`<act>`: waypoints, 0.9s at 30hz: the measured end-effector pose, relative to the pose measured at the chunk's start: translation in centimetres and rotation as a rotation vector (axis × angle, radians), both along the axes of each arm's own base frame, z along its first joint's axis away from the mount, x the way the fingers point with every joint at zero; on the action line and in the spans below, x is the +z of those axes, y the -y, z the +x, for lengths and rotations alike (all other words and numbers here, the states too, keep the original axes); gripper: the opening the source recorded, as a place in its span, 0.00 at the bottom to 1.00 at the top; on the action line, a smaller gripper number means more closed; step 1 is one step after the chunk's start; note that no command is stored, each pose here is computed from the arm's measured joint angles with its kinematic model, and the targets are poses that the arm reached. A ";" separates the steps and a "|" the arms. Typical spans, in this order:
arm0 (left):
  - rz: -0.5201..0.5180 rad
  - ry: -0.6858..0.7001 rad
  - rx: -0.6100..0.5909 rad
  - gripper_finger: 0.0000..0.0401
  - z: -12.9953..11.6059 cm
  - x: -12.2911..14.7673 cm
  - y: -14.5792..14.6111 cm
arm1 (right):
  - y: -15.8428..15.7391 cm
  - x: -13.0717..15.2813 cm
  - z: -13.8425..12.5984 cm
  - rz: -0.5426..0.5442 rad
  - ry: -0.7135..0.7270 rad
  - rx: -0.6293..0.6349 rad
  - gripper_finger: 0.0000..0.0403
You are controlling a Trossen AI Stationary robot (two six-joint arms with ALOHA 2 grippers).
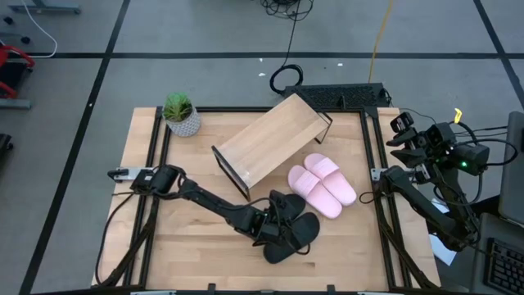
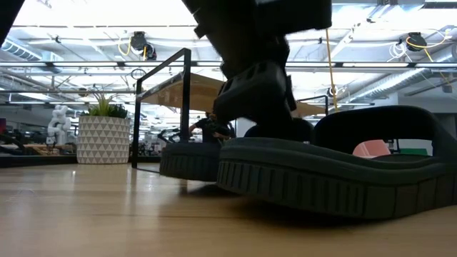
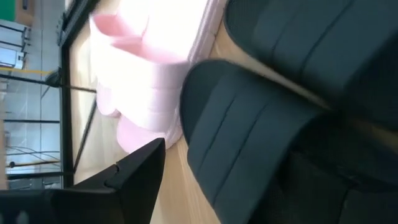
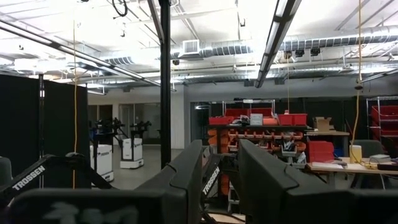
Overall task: Pick and place slides into the shelf
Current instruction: Put the left black slide on the shelf
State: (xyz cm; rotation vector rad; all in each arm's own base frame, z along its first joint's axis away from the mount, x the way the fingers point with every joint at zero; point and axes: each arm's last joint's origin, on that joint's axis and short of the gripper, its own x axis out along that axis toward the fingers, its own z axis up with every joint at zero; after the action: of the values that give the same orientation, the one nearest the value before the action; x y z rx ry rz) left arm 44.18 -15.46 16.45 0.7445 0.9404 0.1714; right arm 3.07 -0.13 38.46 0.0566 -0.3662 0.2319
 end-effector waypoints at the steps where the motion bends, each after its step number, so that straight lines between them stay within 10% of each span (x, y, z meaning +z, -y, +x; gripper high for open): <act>1: 0.001 -0.009 0.000 0.73 -0.1 -0.2 -0.1 | 0.0 0.0 0.0 0.000 0.000 0.000 0.23; 12: 0.031 -0.017 -0.035 0.67 0.2 -0.6 -0.7 | 0.0 0.0 0.0 0.001 0.002 -0.001 0.23; 27: -0.118 -0.007 -0.069 0.03 0.4 -0.4 -0.2 | 0.3 -0.2 0.1 0.029 0.001 -0.025 0.23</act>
State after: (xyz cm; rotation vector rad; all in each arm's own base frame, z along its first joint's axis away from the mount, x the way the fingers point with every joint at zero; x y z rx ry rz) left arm 44.61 -15.31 16.10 0.6677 0.9222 0.0518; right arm 3.19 -0.42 38.30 0.0806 -0.3715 0.2014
